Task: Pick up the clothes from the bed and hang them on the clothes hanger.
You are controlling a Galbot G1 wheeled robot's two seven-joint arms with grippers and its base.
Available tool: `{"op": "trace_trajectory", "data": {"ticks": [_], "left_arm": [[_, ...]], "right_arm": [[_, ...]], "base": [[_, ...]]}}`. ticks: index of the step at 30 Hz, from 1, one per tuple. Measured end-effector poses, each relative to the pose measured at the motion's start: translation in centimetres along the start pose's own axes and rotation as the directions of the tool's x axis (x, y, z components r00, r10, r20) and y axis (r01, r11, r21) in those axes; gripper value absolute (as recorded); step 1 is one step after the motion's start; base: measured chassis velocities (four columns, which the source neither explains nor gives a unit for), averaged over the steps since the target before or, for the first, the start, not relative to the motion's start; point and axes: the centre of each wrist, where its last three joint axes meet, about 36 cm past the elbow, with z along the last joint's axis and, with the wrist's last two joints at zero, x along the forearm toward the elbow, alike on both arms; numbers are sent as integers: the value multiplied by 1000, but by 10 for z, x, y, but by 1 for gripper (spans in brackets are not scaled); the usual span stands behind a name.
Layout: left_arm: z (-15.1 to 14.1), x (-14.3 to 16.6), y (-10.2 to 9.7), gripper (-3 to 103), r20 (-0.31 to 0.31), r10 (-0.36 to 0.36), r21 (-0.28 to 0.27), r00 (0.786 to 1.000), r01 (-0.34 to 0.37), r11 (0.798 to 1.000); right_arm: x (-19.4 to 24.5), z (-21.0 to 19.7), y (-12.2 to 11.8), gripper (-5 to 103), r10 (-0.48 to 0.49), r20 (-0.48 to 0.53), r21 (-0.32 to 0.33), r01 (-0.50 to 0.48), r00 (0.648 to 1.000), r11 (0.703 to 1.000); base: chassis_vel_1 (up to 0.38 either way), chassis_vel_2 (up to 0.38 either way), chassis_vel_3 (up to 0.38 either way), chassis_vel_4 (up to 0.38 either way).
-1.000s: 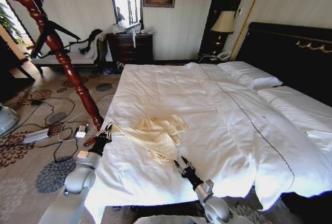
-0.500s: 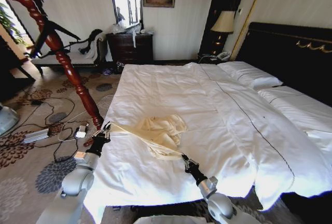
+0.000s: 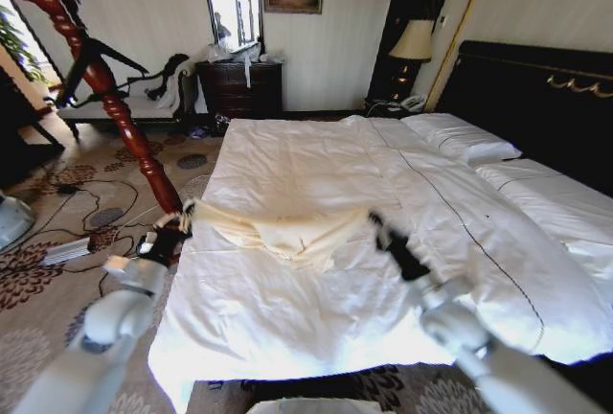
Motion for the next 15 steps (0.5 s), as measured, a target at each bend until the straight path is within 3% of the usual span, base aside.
{"op": "trace_trajectory", "data": {"ticks": [1,2,5,9,13,15], "left_arm": [[-25,-6,1,2,41,34,-10,999,-34,999],[-25,-6,1,2,41,34,-10,999,-34,999],[-71,-13,3,2,115,74,-10,991,-74,997],[-85,-13,3,2,138,77,0,987,-77,997],[-70,-10,1,2,109,53,12,993,-54,998],[-39,-5,-2,2,63,20,17,998,-21,1000]], "right_arm": [[-22,-37,3,0,-53,67,23,51,996,998],[-22,-37,3,0,-53,67,23,51,996,998],[-55,-104,15,0,-123,172,49,116,977,992],[-73,-138,16,0,-141,212,60,131,967,990],[-79,-139,8,0,-115,177,60,106,978,993],[-73,-113,-5,0,-62,79,47,58,995,997]], "base": [[0,0,0,0],[0,0,0,0],[0,0,0,0],[0,0,0,0],[0,0,0,0],[0,0,0,0]]}}
